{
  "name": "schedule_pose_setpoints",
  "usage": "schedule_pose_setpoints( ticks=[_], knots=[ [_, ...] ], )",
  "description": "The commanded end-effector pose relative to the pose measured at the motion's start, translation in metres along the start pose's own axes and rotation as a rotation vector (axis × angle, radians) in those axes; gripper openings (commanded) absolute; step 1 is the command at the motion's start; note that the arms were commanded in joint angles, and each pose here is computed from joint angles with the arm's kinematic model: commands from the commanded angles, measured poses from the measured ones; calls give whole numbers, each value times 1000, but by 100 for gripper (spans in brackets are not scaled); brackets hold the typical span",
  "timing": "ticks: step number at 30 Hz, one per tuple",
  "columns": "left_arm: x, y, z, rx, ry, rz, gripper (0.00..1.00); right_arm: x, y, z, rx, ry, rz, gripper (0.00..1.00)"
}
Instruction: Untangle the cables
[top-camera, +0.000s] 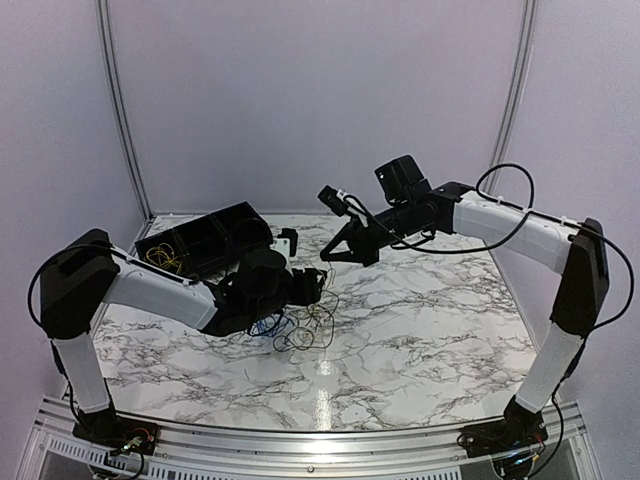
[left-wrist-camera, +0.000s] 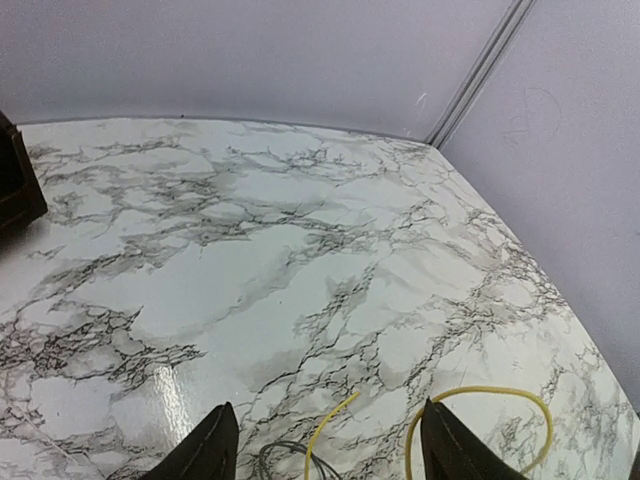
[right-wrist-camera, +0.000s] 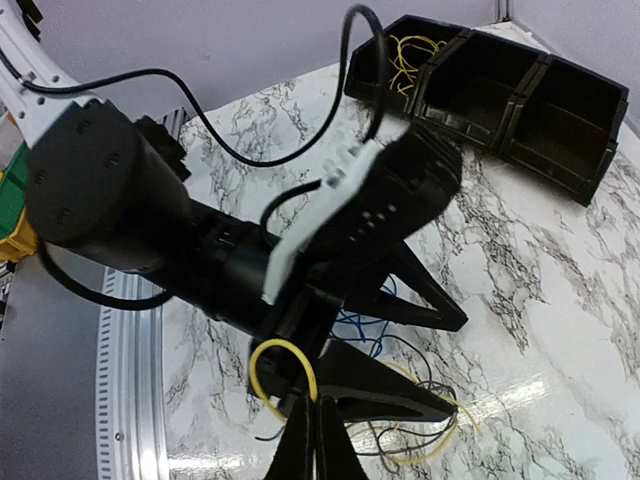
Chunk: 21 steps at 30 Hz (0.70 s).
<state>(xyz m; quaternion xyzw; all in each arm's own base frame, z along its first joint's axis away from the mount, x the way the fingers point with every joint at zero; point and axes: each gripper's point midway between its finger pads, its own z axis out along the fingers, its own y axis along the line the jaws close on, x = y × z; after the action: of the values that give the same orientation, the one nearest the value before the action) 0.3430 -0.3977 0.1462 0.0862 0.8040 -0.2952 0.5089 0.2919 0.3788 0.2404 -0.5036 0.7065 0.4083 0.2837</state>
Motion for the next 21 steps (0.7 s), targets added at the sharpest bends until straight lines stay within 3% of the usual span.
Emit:
schedule_pose_setpoints(
  ticks=[1,7,12,21],
  knots=[
    [17,19,10,-54,13,-56,64,-45,37,-32,-55,-89,-117,0],
    [50,32,6,-56,86,-69,64,-93,61,-71,-35,-177,-234,0],
    [63,42,-3,-68,117,-49,64,-102,63,-80,-38,-199,-260,0],
    [16,76,-84,-171,-37,46,67,-79,31,-60,48,-135,-200,0]
  ],
)
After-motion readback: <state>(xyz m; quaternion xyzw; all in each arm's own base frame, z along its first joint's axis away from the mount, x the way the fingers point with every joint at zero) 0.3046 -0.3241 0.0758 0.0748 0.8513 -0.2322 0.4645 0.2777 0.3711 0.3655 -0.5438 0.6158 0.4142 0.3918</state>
